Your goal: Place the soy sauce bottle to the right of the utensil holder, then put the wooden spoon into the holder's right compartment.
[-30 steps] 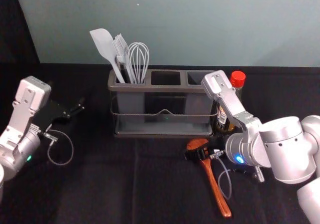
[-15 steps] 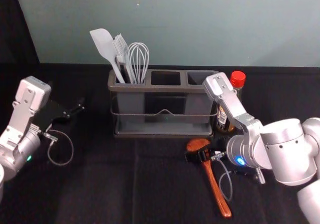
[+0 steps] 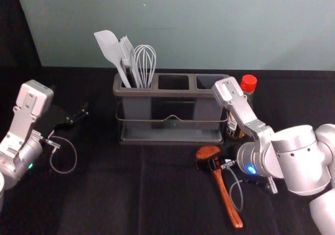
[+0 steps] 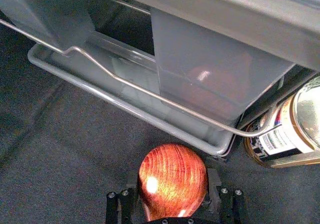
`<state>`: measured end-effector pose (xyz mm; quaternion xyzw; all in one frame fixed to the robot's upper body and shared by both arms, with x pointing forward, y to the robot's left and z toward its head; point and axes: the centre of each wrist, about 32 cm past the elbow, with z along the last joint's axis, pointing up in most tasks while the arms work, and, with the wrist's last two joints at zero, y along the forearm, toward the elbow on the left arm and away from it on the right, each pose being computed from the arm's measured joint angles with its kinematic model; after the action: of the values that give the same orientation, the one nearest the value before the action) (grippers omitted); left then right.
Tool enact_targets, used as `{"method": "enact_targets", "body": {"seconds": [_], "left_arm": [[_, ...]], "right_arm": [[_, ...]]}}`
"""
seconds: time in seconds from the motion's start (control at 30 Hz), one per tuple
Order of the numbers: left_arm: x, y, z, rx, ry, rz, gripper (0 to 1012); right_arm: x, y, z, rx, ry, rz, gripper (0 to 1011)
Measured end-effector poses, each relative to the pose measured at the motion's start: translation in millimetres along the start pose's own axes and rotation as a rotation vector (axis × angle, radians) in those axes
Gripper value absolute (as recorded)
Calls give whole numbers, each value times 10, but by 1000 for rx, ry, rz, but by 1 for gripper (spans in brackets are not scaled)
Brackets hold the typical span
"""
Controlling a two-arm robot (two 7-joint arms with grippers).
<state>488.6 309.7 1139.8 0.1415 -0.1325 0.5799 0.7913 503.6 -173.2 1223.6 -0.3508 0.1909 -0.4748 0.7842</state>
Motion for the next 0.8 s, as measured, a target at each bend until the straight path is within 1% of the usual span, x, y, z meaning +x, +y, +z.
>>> {"method": "enact_targets", "body": {"seconds": [0.17,0.3,0.6,0.7,0.73,0.8], "left_arm": [[0,0,0,0,0,0,1005],[0,0,0,0,0,0,1005],[0,0,0,0,0,0,1005],[0,0,0,0,0,0,1005],[0,0,0,0,0,0,1005],[0,0,0,0,0,0,1005]], "right_arm": [[3,-12,-6,-3,1,-4,840],[-3,-56,-5,-2,-4,-5,840],[-3,-268,18,5,-35,26,840],[-6,-373,26,0,-64,51,840],[-6,-373,26,0,-64,51,840],[-7,-440,25,-4,-83,62,840]]}}
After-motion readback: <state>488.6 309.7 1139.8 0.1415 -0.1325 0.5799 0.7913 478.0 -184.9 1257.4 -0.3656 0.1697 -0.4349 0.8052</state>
